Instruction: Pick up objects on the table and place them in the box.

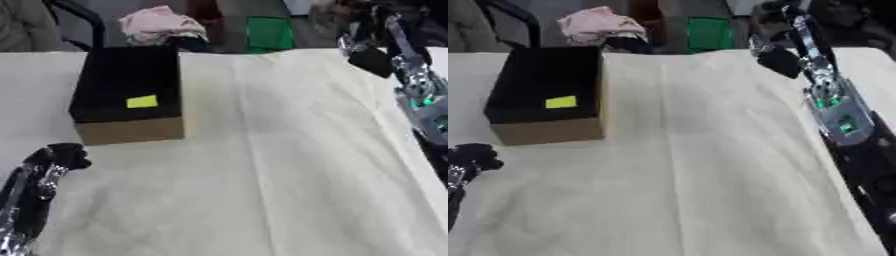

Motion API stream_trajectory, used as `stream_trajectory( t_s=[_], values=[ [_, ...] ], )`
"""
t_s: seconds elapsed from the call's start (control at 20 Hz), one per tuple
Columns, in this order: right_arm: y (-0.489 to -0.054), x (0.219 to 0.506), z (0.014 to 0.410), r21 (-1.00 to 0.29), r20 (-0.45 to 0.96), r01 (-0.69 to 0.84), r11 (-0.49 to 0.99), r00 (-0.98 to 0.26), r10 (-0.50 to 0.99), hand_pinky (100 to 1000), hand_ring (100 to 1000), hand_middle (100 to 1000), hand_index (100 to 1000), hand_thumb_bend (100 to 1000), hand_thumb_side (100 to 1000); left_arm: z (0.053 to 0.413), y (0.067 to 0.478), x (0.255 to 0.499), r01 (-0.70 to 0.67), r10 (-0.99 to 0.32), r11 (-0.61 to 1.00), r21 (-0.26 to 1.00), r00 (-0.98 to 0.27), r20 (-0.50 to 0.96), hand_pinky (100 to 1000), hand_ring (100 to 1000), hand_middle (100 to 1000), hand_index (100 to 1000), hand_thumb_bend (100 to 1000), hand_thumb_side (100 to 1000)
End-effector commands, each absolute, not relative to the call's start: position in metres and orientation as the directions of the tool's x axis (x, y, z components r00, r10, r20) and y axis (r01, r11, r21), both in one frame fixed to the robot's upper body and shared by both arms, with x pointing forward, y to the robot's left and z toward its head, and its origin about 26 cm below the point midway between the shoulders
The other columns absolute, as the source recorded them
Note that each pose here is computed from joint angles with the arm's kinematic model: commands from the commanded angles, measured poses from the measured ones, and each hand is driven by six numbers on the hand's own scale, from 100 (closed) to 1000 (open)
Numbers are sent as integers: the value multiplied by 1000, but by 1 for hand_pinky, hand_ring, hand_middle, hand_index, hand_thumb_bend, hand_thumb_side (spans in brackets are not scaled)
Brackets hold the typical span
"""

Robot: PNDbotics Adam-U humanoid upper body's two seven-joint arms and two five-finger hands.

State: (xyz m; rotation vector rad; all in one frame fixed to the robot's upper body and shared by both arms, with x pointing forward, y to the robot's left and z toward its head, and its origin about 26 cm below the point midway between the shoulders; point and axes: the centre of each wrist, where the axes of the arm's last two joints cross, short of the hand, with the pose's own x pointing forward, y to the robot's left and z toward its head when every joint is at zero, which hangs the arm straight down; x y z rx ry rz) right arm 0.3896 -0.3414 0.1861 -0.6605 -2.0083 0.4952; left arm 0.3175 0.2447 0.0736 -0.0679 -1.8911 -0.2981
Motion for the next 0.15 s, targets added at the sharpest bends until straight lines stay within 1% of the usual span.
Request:
stream_trajectory(
  t_s=[0.05, 0.15],
  values=[
    [-347, 379, 200, -531, 665, 277, 801, -451, 596, 659, 857, 685, 861, 112, 455, 80, 247, 317, 179, -108, 967, 182, -357, 928, 702, 585, 560, 667, 460, 669],
    [-349, 375, 194, -501, 695, 263, 825, -446, 564, 658, 857, 684, 859, 107, 466, 79, 247, 317, 179, -108, 967, 181, -354, 929, 702, 585, 560, 667, 459, 672]
  ],
)
